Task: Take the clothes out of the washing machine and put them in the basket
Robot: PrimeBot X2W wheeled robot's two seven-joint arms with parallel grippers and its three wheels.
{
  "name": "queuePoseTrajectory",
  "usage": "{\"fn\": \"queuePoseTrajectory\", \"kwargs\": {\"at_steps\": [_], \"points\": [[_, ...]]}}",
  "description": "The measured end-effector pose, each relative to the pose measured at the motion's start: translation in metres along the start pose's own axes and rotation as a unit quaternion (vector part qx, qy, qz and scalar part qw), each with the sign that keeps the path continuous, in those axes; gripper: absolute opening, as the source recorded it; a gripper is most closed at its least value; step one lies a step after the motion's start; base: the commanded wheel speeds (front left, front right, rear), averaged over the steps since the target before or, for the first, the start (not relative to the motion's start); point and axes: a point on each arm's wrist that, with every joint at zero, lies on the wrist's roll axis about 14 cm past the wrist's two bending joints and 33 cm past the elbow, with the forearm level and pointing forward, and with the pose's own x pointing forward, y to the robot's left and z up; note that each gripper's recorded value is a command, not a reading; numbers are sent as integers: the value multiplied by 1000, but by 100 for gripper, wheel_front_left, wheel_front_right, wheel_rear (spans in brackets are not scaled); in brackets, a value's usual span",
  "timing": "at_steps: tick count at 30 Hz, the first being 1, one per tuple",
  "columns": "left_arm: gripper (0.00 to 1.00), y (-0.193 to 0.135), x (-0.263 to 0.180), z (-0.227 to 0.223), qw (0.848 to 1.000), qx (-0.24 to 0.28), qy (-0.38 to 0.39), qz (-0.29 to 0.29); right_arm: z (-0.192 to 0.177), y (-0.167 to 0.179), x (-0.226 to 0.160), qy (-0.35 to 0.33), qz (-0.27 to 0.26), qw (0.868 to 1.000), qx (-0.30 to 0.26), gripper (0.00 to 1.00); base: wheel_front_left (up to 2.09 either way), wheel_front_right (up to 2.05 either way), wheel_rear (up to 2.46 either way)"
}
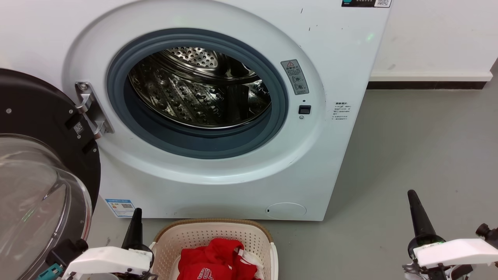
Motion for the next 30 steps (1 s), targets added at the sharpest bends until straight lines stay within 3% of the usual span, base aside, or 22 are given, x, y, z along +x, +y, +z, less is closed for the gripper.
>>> {"fn": "queuePoseTrajectory", "kwargs": {"at_steps": [30], "points": [[0,-13,11,6,987,-160,10,-29,4,-3,12,5,-9,988,156,0,0,0,0]]}}
